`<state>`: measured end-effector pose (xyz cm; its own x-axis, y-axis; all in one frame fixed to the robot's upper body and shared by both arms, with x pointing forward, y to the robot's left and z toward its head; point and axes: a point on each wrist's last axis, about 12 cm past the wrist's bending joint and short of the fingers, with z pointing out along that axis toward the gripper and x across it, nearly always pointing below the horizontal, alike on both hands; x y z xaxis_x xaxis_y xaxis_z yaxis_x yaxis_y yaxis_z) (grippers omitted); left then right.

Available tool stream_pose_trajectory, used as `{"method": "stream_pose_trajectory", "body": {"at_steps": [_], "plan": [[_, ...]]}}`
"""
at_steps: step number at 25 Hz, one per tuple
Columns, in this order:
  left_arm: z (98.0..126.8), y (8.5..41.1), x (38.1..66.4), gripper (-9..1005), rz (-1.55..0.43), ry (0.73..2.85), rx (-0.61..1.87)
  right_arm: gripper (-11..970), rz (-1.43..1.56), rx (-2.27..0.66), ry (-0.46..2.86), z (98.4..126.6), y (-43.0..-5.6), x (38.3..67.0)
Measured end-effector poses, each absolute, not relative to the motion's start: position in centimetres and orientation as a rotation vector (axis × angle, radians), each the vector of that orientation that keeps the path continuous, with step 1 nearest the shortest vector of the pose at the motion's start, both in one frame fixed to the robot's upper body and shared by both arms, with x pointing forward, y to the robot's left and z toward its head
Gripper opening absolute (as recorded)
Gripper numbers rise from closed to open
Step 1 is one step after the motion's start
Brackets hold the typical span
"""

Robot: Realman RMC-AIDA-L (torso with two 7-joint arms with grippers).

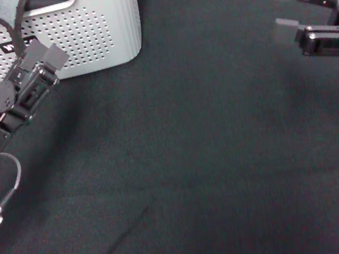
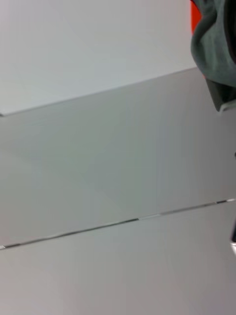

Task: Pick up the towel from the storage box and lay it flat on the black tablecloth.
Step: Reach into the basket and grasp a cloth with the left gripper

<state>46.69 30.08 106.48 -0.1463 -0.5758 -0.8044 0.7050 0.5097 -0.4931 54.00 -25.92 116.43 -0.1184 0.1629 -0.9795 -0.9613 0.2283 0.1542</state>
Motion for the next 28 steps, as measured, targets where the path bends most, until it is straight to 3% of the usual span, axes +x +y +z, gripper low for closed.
{"method": "stream_pose_trajectory", "body": {"at_steps": [16,28], "plan": [[104.3,32.4,48.2,889,-0.906,1.414,-0.179,873,1.204,-0.837,1.302,116.1,-26.4,53.4],[103.5,31.6,49.6,888,-0.89,1.469,-0.256,872,1.212,-0.85,1.293,116.2,-26.3,53.4]]}}
